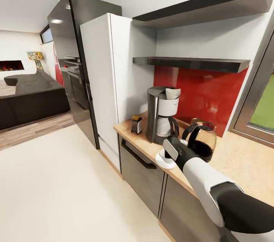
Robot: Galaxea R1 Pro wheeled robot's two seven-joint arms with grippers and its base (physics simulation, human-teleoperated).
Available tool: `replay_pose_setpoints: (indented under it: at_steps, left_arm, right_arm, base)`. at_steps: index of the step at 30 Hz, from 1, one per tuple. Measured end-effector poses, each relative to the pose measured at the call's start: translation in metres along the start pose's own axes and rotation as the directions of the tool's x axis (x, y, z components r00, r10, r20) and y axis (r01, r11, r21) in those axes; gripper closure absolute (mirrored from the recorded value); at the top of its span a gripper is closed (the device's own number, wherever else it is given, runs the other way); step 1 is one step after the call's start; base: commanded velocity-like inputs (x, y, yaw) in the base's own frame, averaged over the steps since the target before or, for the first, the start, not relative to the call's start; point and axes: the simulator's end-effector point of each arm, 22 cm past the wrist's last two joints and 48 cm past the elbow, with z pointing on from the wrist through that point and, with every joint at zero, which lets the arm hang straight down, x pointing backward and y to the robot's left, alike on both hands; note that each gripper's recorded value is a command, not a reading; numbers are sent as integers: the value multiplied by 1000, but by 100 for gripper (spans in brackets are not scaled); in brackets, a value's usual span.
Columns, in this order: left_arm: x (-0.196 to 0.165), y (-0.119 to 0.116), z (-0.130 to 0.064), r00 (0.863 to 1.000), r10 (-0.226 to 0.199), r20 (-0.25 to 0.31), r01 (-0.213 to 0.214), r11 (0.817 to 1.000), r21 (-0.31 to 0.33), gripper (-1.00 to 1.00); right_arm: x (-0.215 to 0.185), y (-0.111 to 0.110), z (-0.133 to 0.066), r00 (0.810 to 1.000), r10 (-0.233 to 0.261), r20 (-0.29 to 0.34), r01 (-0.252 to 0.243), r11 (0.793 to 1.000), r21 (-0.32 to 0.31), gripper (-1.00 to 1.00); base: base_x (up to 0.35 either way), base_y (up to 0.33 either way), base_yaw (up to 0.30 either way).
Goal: Set up a coffee station on the kitchen countertop: keep the coffee maker on the countertop, move the bottle of coffee from the kitchen shelf to the counter next to the coffee maker, place a paper coffee filter on top of the coffee maker, put the saucer next to the coffee maker with the coffee cup on the saucer, and place the electric kettle next to the coffee maker.
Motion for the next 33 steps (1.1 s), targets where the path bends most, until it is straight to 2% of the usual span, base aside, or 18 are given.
replay_pose_setpoints:
  at_steps: [3, 10, 21, 33]
  left_arm:
    - [0, 0, 0, 1000, 0, 0, 0, 1000, 0, -100]
    - [0, 0, 0, 1000, 0, 0, 0, 1000, 0, -100]
    - [0, 0, 0, 1000, 0, 0, 0, 1000, 0, -100]
    - [0, 0, 0, 1000, 0, 1, 0, 1000, 1, -100]
  right_arm:
    - [0, 1, 1, 1000, 6, 4, -6, 1000, -4, 100]
    - [3, 15, 3, 1000, 4, -2, -4, 998, -70, 100]
    - [11, 15, 7, 1000, -1, -20, -1, 998, -68, 100]
    - [8, 14, 10, 1000, 24, 4, -24, 998, -64, 100]
  base:
    - [0, 0, 0]
    - [2, 0, 0]
    - [57, 0, 0]
    - [1, 0, 0]
